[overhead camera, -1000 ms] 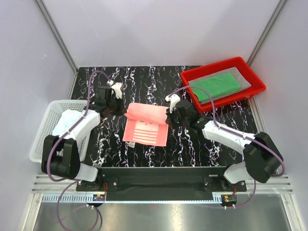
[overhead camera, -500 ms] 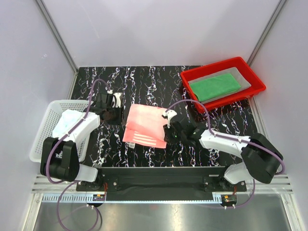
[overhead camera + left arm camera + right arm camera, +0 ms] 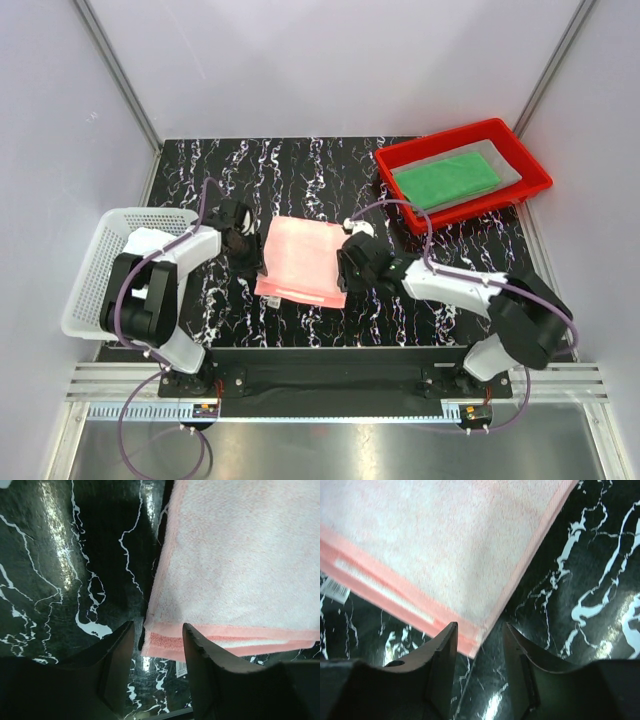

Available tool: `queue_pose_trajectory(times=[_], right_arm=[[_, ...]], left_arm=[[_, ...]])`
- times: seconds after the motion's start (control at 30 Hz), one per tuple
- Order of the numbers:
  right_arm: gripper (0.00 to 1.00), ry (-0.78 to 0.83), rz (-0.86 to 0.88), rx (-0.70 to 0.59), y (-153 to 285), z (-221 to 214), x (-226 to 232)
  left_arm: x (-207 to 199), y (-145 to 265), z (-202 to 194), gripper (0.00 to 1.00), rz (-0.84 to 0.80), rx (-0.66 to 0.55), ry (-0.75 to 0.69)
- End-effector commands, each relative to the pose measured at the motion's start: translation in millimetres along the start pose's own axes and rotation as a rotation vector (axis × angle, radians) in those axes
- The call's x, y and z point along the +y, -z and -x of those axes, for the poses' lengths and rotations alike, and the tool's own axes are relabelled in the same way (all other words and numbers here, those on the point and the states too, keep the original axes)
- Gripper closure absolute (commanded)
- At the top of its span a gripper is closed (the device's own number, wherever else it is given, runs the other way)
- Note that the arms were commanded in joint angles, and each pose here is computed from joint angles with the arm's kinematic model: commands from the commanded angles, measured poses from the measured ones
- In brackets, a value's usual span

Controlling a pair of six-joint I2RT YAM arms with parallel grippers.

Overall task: Fold and stack the towels
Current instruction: Fold the towel

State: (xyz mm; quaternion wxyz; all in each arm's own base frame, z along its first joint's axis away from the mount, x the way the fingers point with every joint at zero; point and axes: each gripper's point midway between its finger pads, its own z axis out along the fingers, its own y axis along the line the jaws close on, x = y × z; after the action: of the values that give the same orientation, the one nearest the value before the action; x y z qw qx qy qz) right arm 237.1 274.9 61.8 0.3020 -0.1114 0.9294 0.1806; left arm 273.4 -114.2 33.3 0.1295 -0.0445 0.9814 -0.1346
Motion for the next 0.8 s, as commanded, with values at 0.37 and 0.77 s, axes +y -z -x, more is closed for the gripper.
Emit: queue_pose_trajectory(times=[0.37, 0.77], right_arm=[[0.67, -0.028, -0.194, 0.057, -40.1, 16.4, -82.5], [0.59, -0.014, -0.082, 0.077, 6.4, 42.6, -63.4]], left_arm=[[-21.3, -0.5, -12.4, 0.56, -0.15, -0.183, 0.206], [-49.9, 23.8, -1.4, 0.57, -0.233, -0.28, 0.117]])
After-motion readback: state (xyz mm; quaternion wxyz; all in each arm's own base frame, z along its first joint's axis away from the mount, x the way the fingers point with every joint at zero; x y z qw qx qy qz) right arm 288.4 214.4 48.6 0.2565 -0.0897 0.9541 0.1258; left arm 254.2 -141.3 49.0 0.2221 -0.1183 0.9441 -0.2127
